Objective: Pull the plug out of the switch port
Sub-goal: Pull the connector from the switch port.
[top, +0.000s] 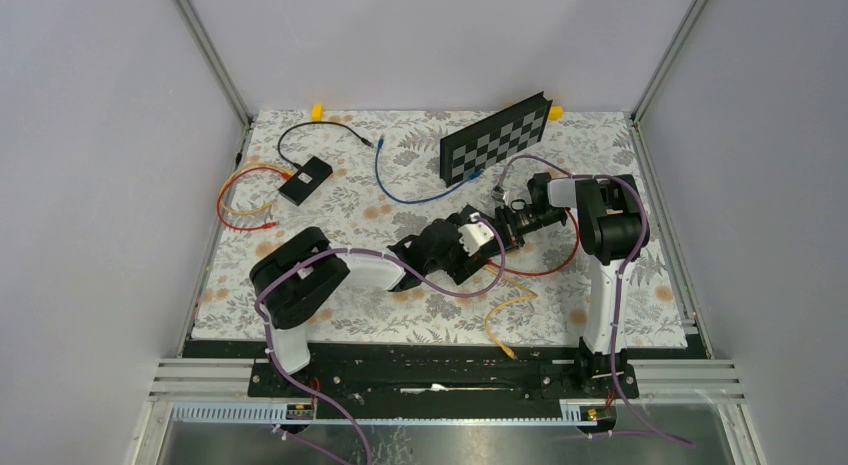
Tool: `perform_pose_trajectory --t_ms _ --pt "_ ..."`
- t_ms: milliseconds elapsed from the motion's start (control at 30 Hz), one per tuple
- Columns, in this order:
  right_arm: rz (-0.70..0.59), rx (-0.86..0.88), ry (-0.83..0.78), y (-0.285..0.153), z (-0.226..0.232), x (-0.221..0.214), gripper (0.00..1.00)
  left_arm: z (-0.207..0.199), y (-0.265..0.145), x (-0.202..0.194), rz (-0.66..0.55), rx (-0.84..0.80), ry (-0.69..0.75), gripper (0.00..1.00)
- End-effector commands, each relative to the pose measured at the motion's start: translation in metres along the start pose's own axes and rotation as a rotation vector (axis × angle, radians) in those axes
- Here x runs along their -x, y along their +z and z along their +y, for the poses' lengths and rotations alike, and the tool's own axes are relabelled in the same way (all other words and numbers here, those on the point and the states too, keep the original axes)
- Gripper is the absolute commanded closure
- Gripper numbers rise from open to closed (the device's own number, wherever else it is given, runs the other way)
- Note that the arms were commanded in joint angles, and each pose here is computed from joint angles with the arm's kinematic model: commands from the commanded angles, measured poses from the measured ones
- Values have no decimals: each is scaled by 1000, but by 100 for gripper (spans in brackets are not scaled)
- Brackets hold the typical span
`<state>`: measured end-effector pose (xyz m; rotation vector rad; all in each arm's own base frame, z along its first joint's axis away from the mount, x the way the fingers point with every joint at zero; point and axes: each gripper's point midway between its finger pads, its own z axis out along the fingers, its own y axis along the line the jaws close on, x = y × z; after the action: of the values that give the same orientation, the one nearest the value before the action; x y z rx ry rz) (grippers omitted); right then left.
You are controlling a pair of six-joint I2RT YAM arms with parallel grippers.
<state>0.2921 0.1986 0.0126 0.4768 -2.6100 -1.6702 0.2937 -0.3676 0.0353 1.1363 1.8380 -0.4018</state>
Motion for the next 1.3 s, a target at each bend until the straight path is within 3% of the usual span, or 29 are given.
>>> perform_pose_trajectory --t_ms 0,400,767,1033,1267 --pt "49 -90 -49 -2 -16 -4 100 8 -5 -30 104 13 -47 13" --pt "-1 -50 9 0 -9 1 100 12 -8 -25 83 23 -60 13" --pt "44 -119 -88 -13 -11 3 100 13 -6 -28 84 16 -67 13" --pt "29 -31 -18 -4 -4 0 100 16 -7 -26 83 26 -67 13" --pt "-6 -9 -120 -13 10 4 100 18 -8 -26 80 32 -71 13"
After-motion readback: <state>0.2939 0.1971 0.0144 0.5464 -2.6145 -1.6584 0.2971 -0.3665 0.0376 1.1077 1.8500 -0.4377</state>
